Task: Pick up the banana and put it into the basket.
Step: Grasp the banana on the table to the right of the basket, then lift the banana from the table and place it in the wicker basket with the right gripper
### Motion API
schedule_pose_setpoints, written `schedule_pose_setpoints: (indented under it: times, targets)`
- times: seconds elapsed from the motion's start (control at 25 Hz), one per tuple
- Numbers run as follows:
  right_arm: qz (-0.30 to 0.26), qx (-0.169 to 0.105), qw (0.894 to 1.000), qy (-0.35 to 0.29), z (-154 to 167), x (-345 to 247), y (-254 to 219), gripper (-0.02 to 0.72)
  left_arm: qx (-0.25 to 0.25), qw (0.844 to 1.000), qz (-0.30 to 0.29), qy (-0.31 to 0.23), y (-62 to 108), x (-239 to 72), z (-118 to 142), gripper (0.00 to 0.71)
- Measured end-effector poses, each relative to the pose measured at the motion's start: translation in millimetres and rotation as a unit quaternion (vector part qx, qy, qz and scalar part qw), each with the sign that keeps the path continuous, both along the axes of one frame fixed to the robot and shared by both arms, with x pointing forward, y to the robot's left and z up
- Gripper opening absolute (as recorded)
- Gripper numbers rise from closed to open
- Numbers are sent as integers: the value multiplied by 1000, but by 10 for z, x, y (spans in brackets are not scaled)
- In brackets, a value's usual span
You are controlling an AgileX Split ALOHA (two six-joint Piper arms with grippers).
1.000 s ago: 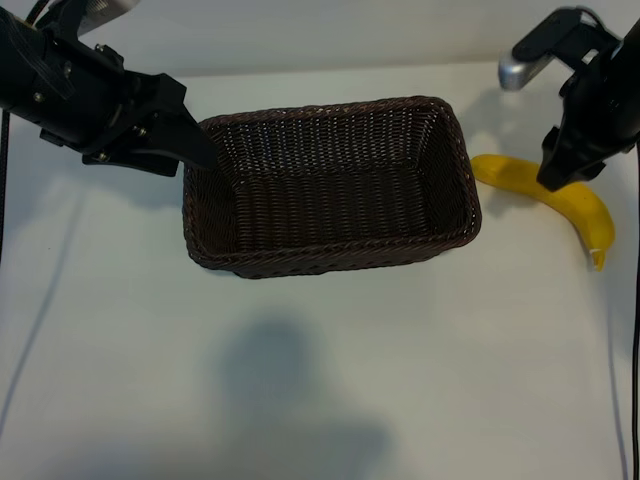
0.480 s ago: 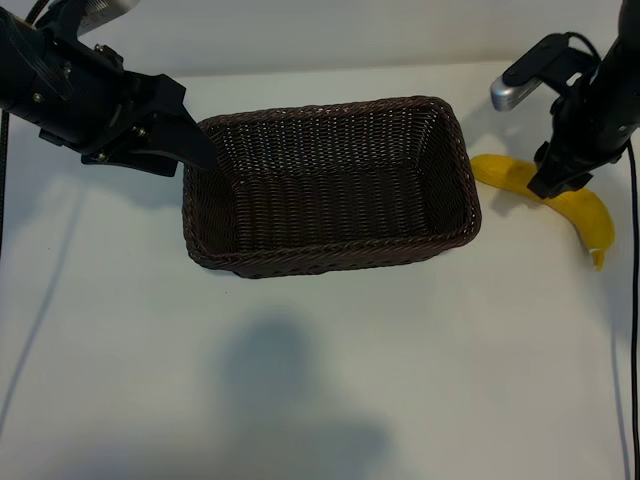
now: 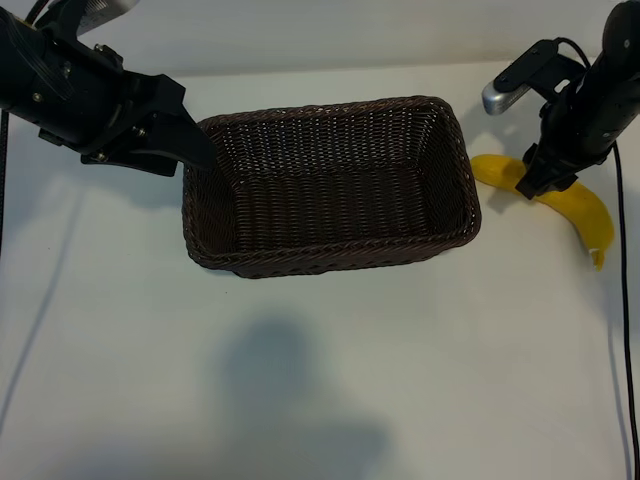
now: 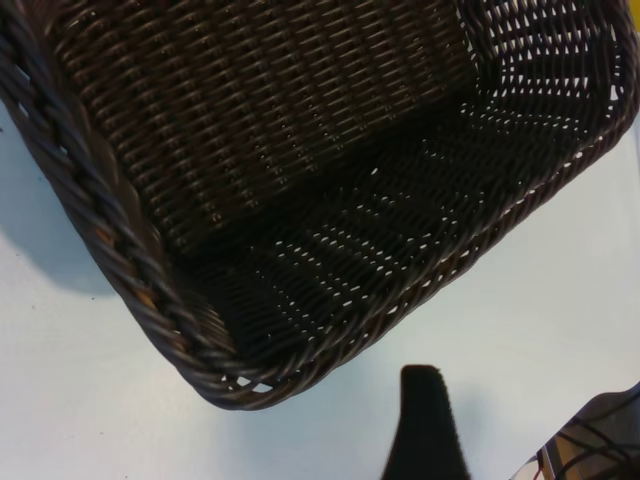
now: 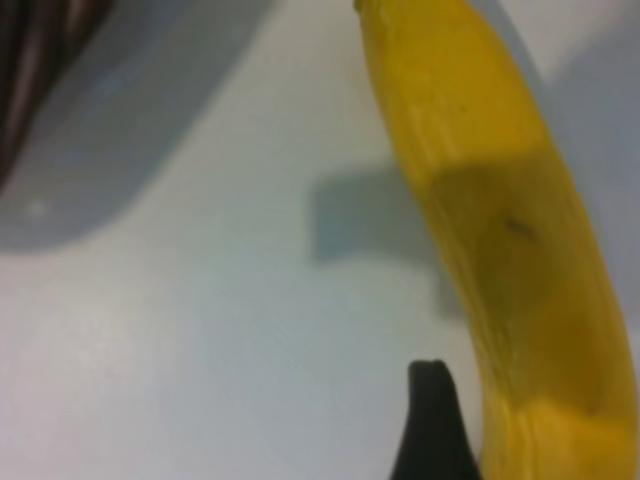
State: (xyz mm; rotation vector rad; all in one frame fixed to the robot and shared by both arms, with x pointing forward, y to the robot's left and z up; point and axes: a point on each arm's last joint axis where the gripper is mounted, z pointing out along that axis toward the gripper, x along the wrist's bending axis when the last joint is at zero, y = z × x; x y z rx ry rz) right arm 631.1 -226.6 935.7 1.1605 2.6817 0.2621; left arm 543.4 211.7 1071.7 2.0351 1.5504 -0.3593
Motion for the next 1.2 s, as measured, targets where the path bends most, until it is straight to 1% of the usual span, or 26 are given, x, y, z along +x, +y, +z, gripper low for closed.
schedule_pose_setpoints:
  times: [0.2, 0.4, 0.48, 0.52, 0.68, 0.88, 1.04, 1.16, 1.2]
  targets:
    - [6, -16, 1000, 6, -153, 34, -18, 511, 0, 1000, 0, 0, 0, 0, 0, 540]
    - [1, -18, 1000, 25, -312, 42, -20, 506, 0, 1000, 0, -2, 0, 4, 0, 540]
    - [-4, -17, 999, 30, -336, 40, -20, 460, 0, 1000, 1, -4, 1, 8, 1, 540]
    - [-6, -18, 999, 33, -337, 34, -22, 420, 0, 1000, 2, -6, 1, 11, 1, 540]
    - [-6, -20, 999, 43, -274, 5, -28, 422, 0, 1000, 4, -9, 2, 17, 2, 540]
    - [-14, -16, 999, 34, 8, -49, -38, 422, 1, 1000, 7, -13, 3, 27, 2, 540]
    - [-30, -10, 999, 23, 418, -92, -44, 422, 1, 1000, 6, -15, 3, 28, 3, 539]
    - [-63, 14, 998, -1, 836, -125, -104, 422, 1, 1000, 4, -12, 3, 22, 2, 539]
    - [-74, 29, 997, -11, 991, -141, -123, 422, 1, 1000, 2, -10, 2, 17, 1, 539]
